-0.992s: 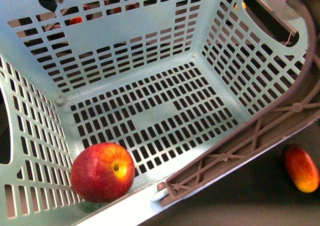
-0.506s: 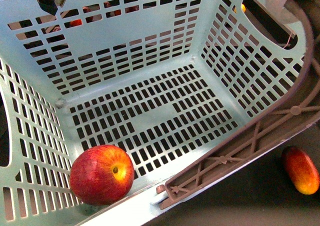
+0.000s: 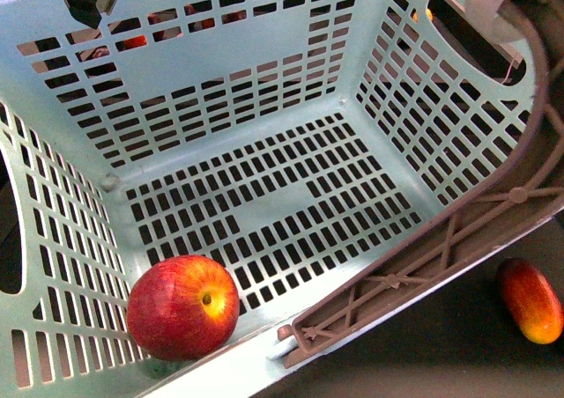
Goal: Pick apple with right arm and hold basket with left
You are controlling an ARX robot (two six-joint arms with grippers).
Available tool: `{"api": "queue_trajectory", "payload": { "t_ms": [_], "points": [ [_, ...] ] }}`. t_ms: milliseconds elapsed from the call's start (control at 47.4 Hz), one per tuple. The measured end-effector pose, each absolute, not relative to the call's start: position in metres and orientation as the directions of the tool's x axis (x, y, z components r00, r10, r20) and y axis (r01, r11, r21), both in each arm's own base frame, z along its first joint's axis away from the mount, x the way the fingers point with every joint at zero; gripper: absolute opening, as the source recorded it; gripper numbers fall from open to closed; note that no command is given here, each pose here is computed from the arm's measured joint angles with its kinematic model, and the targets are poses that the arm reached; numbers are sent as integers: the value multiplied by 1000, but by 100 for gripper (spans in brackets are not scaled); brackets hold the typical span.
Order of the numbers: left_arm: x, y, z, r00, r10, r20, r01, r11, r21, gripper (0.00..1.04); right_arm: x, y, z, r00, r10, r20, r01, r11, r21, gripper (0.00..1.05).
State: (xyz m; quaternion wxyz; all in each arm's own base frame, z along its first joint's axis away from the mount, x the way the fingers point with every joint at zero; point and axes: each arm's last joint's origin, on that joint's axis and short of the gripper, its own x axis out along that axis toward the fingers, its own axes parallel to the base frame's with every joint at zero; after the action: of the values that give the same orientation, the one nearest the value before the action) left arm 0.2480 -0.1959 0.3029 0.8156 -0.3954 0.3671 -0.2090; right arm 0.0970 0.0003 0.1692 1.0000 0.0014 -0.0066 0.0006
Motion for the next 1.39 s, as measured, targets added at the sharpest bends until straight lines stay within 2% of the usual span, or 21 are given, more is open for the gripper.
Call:
{"api": "queue_trajectory", "payload": {
  "t_ms": [274,338,591,717,865,1013,1224,1393],
  "points": [
    [248,-196,303,643,-631,-434,51,600,-798,7,97,0,169,1000,1,13,-1,1000,3,90],
    [248,-196,303,643,-631,-434,51,600,-798,7,97,0,169,1000,1,13,-1,1000,3,97],
    [248,-196,303,645,-631,-432,51,600,-798,7,97,0,169,1000,1,13,-1,1000,3,96],
    [255,-193,304,721,-634,-279,111,503,-857,7,97,0,169,1000,2,13,-2,1000,3,96],
    [272,-176,311,773,-581,-256,75,485,-871,7,97,0,169,1000,1,14,-1,1000,3,96],
    [293,-161,311,805,-513,-297,-14,485,-874,7,97,0,169,1000,1,14,-1,1000,3,96],
    [321,-134,285,830,-341,-441,-218,529,-820,7,97,0,169,1000,1,14,-1,1000,3,96],
    [343,-100,268,852,-206,-481,-367,420,-830,7,97,0,169,1000,1,14,-1,1000,3,96]
  ]
}}
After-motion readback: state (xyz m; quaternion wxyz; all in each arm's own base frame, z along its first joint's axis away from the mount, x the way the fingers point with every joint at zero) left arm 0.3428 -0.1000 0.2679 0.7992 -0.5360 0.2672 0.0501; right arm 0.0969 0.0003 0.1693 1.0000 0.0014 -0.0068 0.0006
